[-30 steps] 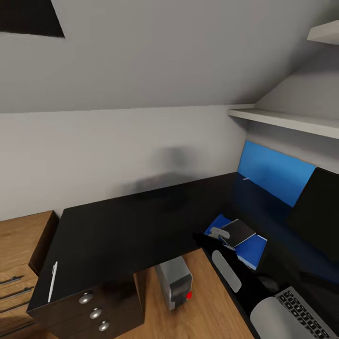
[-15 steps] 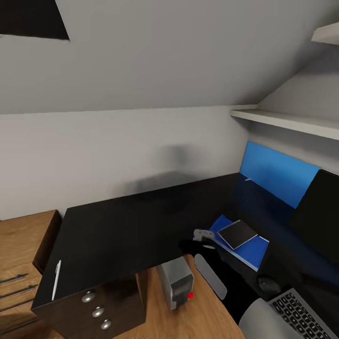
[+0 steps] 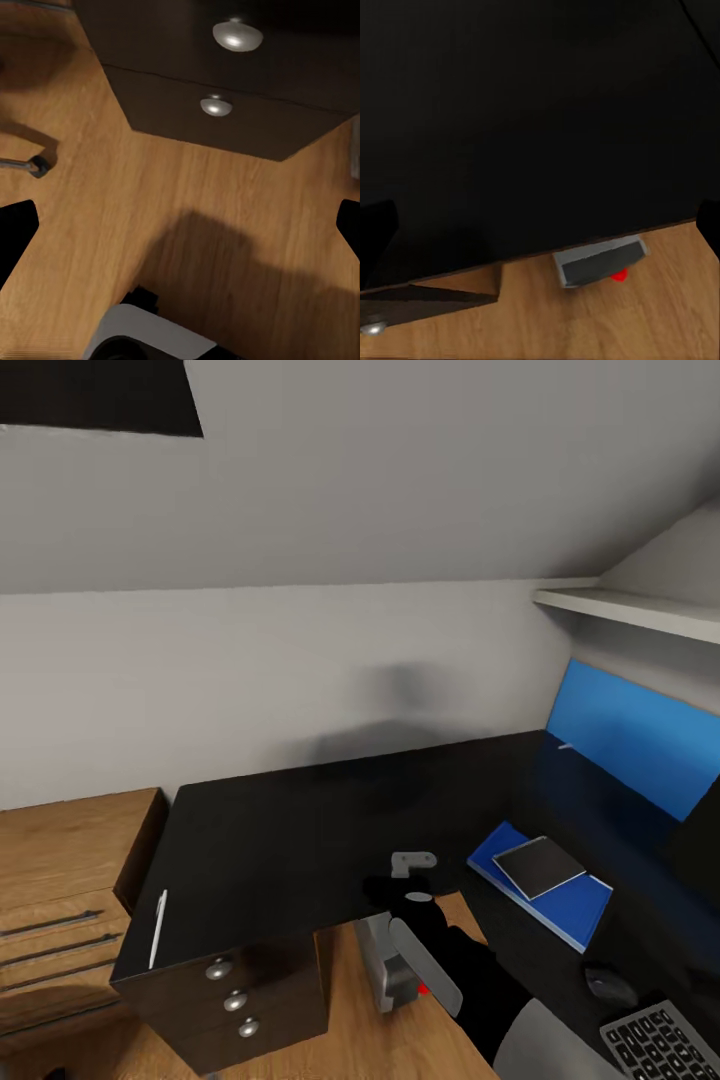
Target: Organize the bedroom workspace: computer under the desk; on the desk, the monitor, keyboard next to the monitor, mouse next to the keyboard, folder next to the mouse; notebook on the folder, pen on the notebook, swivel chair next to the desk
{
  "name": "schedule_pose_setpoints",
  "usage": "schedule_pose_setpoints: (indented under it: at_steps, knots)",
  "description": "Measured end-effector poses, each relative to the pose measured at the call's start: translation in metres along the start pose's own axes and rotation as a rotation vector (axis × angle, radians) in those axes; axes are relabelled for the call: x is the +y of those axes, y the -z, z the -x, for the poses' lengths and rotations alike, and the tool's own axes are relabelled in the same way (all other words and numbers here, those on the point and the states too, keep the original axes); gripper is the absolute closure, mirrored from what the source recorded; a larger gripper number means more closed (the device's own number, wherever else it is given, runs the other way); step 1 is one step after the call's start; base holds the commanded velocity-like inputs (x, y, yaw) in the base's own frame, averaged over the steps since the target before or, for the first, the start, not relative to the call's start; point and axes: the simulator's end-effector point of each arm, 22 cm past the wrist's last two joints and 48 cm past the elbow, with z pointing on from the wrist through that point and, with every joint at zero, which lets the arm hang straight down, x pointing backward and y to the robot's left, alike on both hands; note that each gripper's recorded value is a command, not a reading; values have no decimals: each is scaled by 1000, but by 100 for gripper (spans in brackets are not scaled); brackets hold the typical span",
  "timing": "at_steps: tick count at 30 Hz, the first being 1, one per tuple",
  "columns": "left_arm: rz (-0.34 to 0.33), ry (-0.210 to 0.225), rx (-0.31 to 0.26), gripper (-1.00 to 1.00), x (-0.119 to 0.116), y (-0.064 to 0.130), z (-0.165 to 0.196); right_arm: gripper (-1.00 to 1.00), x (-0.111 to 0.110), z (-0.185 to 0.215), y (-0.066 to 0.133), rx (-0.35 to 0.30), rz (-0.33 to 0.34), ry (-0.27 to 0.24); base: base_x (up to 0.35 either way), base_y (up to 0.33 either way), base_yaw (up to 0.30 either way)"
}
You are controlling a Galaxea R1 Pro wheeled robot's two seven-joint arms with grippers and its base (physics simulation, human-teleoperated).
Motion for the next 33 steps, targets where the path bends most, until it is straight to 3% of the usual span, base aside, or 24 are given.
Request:
schedule_pose_setpoints:
  at_steps: [7, 15, 20, 25, 33]
  knots:
    - [11, 7, 4, -100, 5, -2, 0, -100, 13, -10, 0, 7, 18, 44, 0, 0, 215]
    - [22, 28, 18, -100, 10, -4, -3, -100, 16, -15, -2, 11, 23, 54, -10, 13, 215]
    - [39, 54, 22, -100, 18, -7, -1, -100, 21, -20, -2, 13, 30, 73, -125, 209, 215]
    - [44, 57, 26, -100, 21, -8, -2, -100, 24, -27, -1, 15, 12, 111, -63, 304, 204]
    - [47, 54, 33, -100, 22, -8, -5, -100, 28, -33, -2, 23, 12, 123, 61, 179, 199]
